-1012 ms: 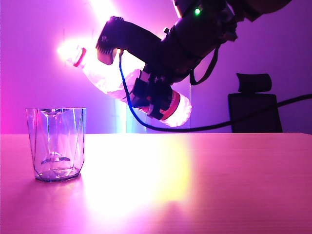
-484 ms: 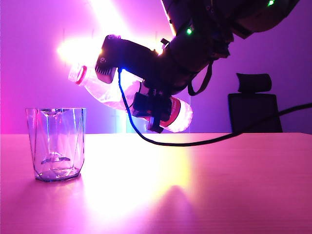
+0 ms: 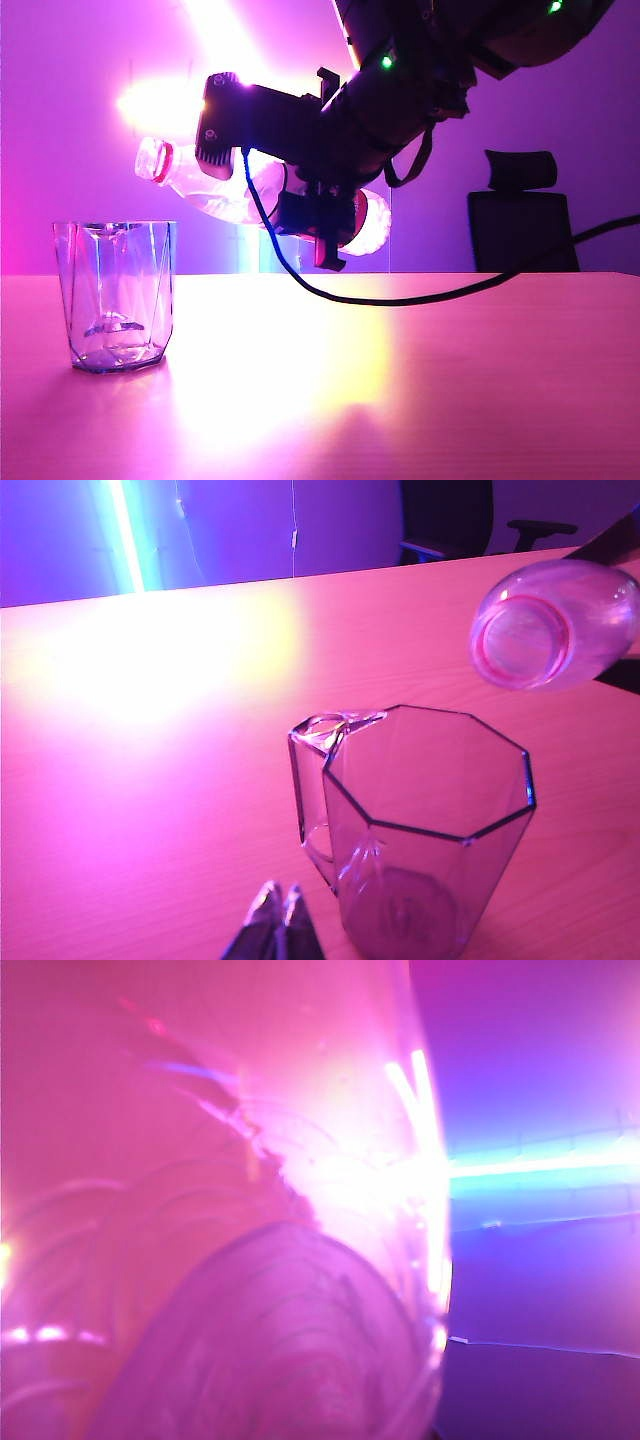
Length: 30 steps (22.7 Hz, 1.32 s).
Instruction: Pick up the mineral water bottle on the table and pour water into the mug until it's half full.
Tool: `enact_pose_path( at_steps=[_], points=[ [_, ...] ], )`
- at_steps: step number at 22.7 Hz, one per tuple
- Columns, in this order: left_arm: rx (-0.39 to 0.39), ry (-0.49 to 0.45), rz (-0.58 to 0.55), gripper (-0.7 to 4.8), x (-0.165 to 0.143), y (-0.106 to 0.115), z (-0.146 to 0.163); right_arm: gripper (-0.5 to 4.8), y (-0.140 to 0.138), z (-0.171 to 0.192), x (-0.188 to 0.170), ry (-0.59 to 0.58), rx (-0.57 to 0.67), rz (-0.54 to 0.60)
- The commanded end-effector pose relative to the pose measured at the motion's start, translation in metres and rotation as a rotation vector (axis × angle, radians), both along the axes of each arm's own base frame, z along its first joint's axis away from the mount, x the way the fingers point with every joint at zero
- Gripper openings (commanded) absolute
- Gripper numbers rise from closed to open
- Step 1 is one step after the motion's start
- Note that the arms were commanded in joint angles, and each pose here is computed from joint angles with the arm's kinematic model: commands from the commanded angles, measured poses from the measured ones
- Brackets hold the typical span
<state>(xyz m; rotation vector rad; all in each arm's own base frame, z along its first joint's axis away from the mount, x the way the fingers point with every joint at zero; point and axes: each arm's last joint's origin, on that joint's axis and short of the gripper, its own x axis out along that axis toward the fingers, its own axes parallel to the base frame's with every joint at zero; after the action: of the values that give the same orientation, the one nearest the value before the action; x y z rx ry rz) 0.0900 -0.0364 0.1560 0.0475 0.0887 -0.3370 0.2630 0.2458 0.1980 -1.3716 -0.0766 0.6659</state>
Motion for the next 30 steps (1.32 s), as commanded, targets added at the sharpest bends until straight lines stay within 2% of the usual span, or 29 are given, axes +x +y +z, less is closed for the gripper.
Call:
enact_pose_path(
  at_steps=[1,19,30],
  points=[
    [-0.006,-0.005,-0.002,-0.02,0.0000,-0.0001,0.0012,2.42,0.0023,0.0125,0.0013,-0.082,0.023,0.016],
    [-0.006,-0.005,-0.002,-0.02,0.0000,-0.0001,0.0012,2.42,0.0045,0.0133,0.0011,-0.162,-0.061,0.037],
    [-0.006,-0.005,-0.003,-0.02,0.0000,-0.0002,0.0012,2.43,0.0063,0.0090,0.0037,-0.198,-0.092,0.002]
  ],
)
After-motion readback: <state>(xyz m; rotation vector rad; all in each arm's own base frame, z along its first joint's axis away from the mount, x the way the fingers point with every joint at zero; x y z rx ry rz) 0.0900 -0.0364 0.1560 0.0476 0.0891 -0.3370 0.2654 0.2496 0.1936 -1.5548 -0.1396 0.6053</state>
